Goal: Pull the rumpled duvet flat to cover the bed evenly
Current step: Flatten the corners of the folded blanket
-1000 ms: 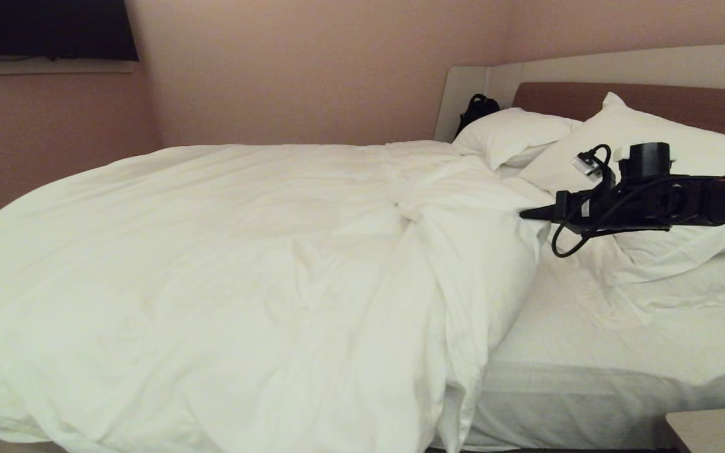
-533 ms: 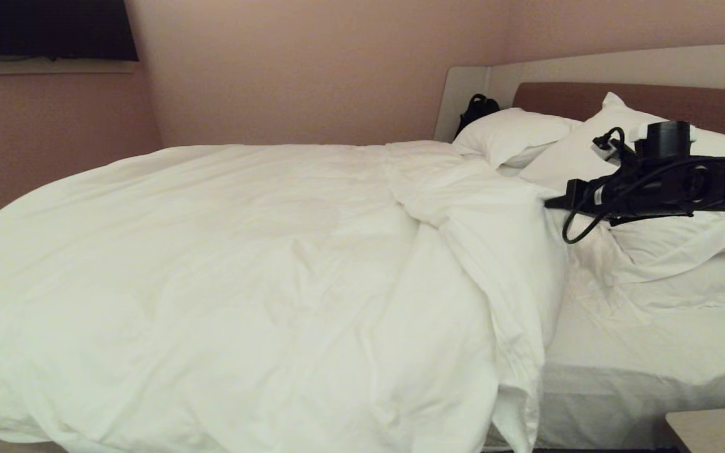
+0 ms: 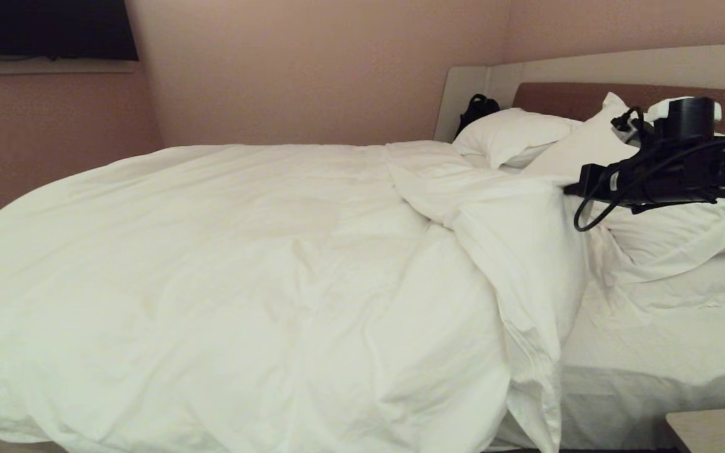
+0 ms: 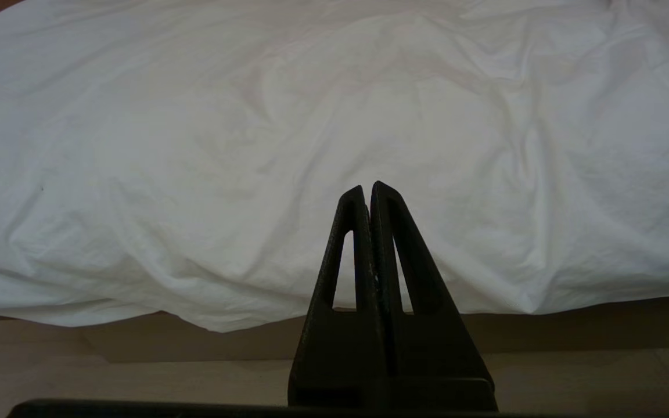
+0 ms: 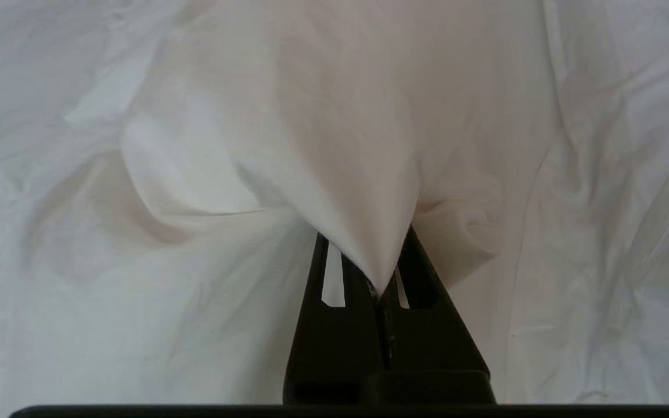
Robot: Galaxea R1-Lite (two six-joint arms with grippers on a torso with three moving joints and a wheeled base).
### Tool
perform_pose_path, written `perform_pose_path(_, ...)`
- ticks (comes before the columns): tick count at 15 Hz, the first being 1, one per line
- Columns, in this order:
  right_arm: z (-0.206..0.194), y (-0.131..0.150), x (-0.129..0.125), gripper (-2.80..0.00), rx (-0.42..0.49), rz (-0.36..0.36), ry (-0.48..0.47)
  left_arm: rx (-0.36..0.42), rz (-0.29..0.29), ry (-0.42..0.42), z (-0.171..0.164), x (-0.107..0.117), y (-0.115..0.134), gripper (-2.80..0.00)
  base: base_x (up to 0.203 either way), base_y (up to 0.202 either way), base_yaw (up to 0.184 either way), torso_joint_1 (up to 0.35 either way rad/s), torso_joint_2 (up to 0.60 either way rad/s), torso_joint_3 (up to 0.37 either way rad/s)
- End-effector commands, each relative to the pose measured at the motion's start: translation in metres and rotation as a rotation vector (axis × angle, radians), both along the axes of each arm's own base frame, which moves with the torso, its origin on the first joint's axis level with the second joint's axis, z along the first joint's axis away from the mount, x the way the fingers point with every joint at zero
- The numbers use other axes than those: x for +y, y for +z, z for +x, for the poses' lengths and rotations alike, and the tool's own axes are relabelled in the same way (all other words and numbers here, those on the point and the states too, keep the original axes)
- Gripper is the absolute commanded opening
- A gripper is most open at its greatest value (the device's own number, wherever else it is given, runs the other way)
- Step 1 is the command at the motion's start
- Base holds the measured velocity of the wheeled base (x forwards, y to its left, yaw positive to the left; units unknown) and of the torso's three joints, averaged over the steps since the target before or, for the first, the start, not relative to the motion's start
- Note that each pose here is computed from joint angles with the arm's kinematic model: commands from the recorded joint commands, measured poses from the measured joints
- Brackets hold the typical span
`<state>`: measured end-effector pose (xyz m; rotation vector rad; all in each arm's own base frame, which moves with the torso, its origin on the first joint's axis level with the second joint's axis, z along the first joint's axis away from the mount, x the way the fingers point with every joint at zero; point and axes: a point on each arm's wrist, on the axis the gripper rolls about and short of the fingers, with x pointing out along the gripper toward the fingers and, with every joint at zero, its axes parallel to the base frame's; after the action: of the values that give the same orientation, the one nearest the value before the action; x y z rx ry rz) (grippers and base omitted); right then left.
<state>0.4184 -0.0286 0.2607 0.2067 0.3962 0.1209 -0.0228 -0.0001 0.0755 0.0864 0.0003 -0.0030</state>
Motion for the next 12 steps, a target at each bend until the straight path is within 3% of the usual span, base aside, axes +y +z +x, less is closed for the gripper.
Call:
perform_pose_path(1, -0.008, 0.010, 0.004, -2.80, -0.020, 0.001, 0.009, -0.002, 0.001, 0.000, 0.000, 0.000, 0.000, -2.80, 0.000, 0.000, 0.000, 0.000, 0.00, 0.000)
perform_pose_path(6, -0.008, 0.010, 0.028, -2.80, -0.012, 0.024, 0.055, 0.000, 0.000, 0.000, 0.000, 0.000, 0.000, -2.80, 0.000, 0.000, 0.000, 0.000, 0.00, 0.000)
perform_pose_path(9, 0.004, -0.016, 0.045, -2.80, 0.051, 0.011, 0.095, -0.001, 0.000, 0.000, 0.000, 0.000, 0.000, -2.80, 0.000, 0.000, 0.000, 0.000, 0.00, 0.000)
perform_pose_path(12, 0.024, -0.055, 0.061, -2.80, 0.128, -0.072, 0.067, 0.000, 0.001, 0.000, 0.000, 0.000, 0.000, -2.80, 0.000, 0.000, 0.000, 0.000, 0.00, 0.000)
